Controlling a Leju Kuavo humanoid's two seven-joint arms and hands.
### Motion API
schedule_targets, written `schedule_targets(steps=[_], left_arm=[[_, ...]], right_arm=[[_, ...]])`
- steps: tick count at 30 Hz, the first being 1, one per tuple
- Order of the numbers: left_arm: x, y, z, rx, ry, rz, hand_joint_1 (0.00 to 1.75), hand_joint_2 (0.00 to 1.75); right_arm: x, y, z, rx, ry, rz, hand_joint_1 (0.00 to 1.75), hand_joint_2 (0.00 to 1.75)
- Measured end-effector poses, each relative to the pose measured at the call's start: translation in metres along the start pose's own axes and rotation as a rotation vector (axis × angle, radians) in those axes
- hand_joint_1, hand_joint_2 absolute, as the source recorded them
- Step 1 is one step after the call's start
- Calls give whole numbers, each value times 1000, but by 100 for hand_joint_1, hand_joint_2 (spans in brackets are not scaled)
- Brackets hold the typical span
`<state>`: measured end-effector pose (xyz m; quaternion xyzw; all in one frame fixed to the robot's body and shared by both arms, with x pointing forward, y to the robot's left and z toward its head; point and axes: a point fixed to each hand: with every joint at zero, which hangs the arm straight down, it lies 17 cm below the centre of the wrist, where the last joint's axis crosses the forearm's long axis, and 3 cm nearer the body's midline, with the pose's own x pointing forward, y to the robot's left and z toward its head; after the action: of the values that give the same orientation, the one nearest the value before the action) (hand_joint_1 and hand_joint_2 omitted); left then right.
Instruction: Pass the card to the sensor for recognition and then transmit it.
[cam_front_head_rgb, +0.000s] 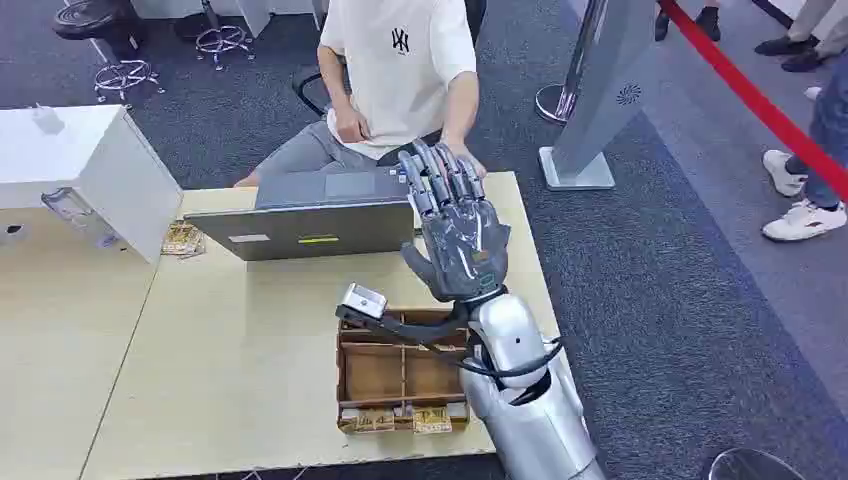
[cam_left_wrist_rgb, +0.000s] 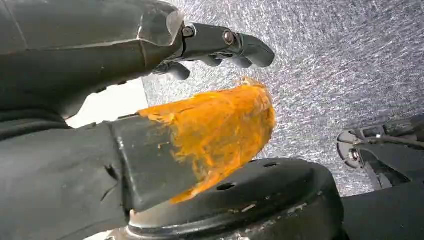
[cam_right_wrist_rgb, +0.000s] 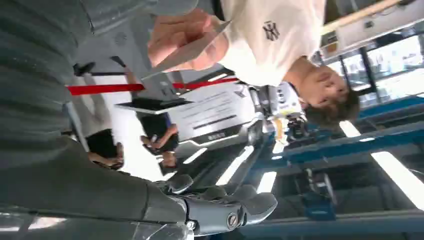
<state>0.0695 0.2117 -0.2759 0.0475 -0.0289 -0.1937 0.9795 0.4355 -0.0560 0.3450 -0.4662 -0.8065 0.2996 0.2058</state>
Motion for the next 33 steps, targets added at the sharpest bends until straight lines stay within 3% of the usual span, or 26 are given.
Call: schedule_targets(steps=[4, 5, 6, 7, 8, 27, 33], left_arm=[[0, -1, 0, -1, 3, -4, 0, 0], [-1, -1, 0, -3, 4, -6, 0, 0], [-1, -1, 0, -4, 4, -7, 0, 0], [-1, -2, 0, -4, 5, -8, 0, 0], [-1, -2, 0, -6, 6, -8, 0, 0], [-3, -4, 1, -13, 16, -3, 0, 0], [-2, -5, 1, -10, 23, 18, 0, 0]], right_arm=[[-10, 7, -6, 10, 29, 18, 5, 175], [-12, 11, -7, 18, 30, 25, 58, 175], [-13, 14, -7, 24, 27, 29, 159, 175], [-13, 17, -6, 32, 28, 31, 159, 175], [-13, 19, -6, 38, 25, 33, 175, 175], [-15, 42, 18, 101, -8, 47, 175, 175], [-7, 41, 31, 105, -7, -93, 175, 175]])
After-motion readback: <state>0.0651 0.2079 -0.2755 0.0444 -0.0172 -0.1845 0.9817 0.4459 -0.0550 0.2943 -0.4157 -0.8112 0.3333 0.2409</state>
